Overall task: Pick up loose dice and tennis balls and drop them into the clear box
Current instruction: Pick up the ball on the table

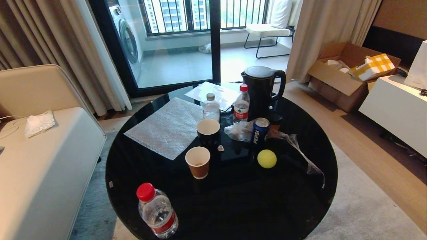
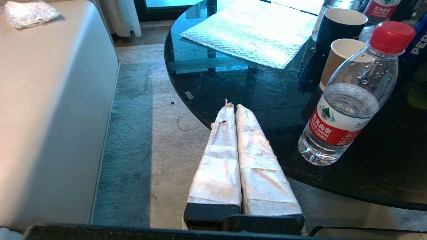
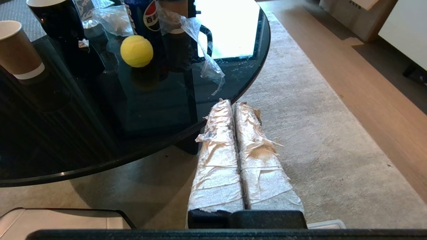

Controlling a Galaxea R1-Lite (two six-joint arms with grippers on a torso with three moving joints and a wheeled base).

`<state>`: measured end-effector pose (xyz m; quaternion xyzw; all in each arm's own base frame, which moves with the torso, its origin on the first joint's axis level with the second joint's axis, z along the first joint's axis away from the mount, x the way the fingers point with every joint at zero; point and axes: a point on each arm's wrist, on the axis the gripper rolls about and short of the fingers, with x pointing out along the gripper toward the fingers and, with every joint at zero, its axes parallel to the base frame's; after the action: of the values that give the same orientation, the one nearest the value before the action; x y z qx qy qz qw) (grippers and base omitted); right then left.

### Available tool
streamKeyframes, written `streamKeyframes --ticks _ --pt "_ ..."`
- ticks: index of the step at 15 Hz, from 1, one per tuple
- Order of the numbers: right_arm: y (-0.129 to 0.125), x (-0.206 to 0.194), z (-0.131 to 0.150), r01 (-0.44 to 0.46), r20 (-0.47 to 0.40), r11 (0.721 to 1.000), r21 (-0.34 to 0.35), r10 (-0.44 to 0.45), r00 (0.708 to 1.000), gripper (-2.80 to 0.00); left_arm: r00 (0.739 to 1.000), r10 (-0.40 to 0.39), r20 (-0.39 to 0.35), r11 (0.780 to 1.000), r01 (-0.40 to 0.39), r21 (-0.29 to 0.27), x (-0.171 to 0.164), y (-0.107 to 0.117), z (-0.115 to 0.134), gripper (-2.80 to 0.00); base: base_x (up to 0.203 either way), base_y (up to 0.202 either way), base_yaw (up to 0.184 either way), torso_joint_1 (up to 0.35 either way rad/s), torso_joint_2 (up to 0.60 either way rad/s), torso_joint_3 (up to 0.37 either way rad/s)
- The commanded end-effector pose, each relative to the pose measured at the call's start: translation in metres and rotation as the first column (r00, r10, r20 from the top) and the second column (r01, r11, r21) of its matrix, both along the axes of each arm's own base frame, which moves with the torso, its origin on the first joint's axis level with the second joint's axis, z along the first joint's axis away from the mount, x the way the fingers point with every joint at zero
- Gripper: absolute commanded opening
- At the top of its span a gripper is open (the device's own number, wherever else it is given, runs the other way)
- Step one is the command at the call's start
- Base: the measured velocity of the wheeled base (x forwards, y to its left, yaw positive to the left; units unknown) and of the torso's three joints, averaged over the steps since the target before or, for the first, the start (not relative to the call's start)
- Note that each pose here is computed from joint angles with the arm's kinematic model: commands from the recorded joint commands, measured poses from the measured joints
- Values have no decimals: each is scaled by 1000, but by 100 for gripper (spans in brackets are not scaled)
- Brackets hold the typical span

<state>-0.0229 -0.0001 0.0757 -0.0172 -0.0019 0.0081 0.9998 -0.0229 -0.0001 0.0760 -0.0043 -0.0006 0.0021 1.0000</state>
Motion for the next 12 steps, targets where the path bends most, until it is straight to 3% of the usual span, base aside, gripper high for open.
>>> streamKeyframes --ticks 1,7,12 --pt "0 0 0 -2 -2 1000 -1 2 1000 -280 1000 0 0 1000 0 -1 0 0 0 -280 0 0 0 0 0 0" --pt "0 0 0 -1 -2 1000 -1 1 1000 -280 1000 0 -1 1000 0 -1 0 0 0 -280 0 0 0 1 1 -25" --pt "0 0 0 -2 -2 1000 -2 2 1000 -280 1000 0 -1 1000 0 -1 0 0 0 -280 0 0 0 3 4 -195"
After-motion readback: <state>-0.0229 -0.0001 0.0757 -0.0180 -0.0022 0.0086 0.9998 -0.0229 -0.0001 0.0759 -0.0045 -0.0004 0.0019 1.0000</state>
